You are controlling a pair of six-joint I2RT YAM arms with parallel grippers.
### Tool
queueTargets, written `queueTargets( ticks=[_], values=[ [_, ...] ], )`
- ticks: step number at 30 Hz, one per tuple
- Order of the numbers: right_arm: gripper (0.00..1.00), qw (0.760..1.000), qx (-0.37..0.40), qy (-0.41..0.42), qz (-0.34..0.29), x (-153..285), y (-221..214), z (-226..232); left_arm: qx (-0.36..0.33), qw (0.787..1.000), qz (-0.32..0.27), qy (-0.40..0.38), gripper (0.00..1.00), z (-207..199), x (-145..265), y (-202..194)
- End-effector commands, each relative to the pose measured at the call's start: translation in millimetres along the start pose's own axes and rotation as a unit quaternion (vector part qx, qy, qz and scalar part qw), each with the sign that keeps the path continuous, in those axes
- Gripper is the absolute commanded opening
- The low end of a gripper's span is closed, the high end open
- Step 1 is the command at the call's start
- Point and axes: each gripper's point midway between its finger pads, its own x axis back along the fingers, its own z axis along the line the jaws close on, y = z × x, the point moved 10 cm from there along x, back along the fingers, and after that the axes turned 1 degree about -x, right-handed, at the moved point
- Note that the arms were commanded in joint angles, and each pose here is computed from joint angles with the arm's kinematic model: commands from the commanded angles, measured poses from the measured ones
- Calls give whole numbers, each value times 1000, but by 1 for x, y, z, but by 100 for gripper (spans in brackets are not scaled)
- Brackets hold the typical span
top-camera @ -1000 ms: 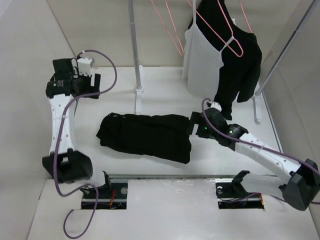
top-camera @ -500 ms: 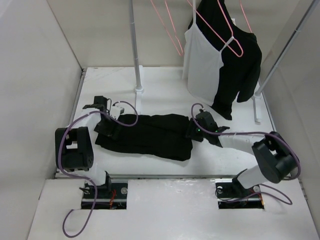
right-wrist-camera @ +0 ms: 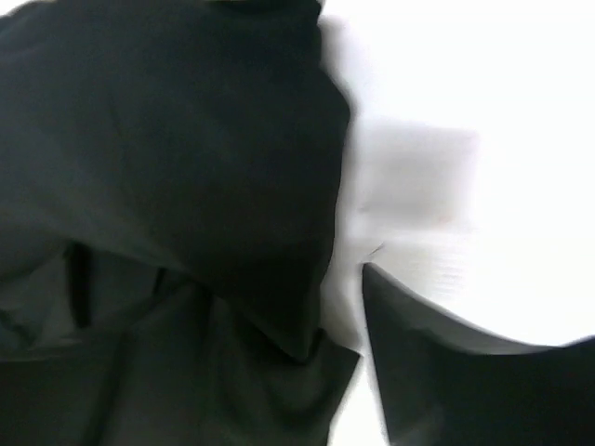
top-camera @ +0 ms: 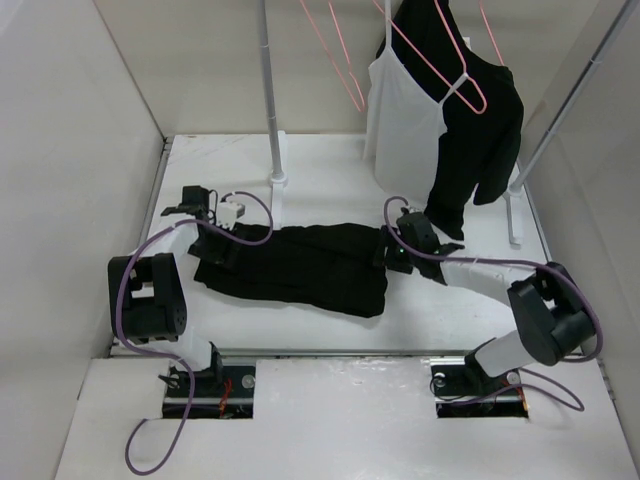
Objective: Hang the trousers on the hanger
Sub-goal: Fold the trousers at the center of the board, then pick up the hanger from the clothesline.
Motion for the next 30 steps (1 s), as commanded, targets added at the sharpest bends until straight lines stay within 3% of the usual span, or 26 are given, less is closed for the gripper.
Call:
queueTargets(
  ticks=[1, 4, 9, 14, 21, 23, 26, 28, 30],
  values=[
    [73, 994, 92, -37, -37, 23, 37, 20, 9, 999, -32, -14, 72, 1, 11, 14],
    [99, 983, 149, -85, -65, 59, 55, 33, 8, 998, -61, -6, 77, -1, 23, 18],
    [100, 968, 193, -48, -155, 157, 99, 71, 20, 992, -116, 44, 82, 4, 55, 37],
    [100, 931, 263, 25, -250, 256, 127, 114, 53, 973, -197, 108, 87, 8, 100, 61],
    [100, 897, 303, 122, -298, 293, 154, 168, 97, 946, -269, 156, 94, 9, 131, 71],
    [100, 879, 289, 151, -347, 303, 167, 183, 140, 932, -281, 183, 98, 12, 138, 74],
    [100, 857, 268, 155, -412, 300, 193, 207, 197, 899, -314, 231, 100, 18, 160, 85],
    [99, 856, 270, 149, -415, 271, 208, 227, 213, 883, -340, 246, 100, 20, 178, 92],
    [99, 835, 264, 176, -450, 271, 227, 247, 213, 882, -341, 246, 100, 19, 182, 93]
  ],
)
